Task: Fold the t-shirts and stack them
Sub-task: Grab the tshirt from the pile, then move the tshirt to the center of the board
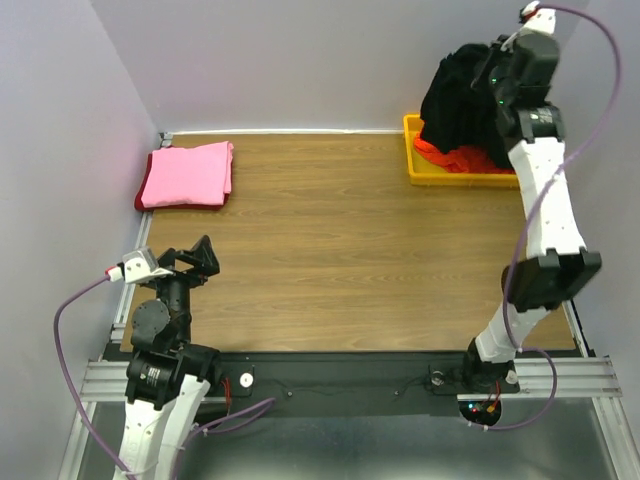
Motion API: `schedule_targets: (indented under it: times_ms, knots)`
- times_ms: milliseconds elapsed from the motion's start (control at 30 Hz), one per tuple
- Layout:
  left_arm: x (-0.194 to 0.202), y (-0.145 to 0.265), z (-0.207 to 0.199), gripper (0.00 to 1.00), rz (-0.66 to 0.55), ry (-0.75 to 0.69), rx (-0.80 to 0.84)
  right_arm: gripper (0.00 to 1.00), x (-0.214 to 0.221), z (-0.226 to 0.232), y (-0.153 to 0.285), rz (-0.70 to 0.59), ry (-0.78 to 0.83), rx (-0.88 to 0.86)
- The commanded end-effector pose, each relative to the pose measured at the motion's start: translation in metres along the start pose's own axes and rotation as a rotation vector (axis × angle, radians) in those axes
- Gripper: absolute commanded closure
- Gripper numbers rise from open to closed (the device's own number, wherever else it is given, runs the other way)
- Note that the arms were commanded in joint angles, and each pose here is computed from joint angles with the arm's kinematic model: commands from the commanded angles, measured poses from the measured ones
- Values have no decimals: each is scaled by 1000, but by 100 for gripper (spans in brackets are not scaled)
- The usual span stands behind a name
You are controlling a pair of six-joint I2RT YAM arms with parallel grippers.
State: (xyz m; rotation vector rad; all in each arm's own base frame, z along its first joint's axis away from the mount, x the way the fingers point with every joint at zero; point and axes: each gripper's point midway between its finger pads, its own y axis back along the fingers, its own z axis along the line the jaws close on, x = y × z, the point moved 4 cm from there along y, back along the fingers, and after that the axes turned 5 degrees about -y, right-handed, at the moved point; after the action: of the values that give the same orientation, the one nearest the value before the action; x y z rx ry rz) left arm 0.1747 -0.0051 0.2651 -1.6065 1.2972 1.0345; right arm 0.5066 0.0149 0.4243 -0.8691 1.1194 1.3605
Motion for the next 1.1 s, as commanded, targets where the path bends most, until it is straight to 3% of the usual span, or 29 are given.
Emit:
schedule_targets:
  times_ms: [0,200,400,533,667,833,867,1000,1033,1067]
  knots:
    - [-9,-1,0,3,-56,8,2,99,-54,58,64,-84,-29,-381]
    - [-15,4,2,3,-88,20,-6,99,-64,123,140,14,-146,-796]
    - [-17,6,2,3,-99,27,3,99,-75,174,204,36,-183,-1088]
    - [-17,6,-2,3,-99,28,27,99,-63,169,204,50,-208,-1039]
    - [-15,1,-20,2,-89,44,133,99,2,163,181,244,-297,-977]
    - [22,-26,-54,2,132,87,274,99,106,160,151,521,-390,-858]
    - [20,-24,-61,2,131,93,328,99,117,157,147,544,-397,-836]
    - [59,-46,-79,2,314,89,399,99,157,137,124,565,-397,-669]
    - [65,-49,-81,2,337,87,403,95,169,130,119,573,-394,-619]
    - [66,-53,-85,2,341,87,413,85,190,119,112,605,-394,-556]
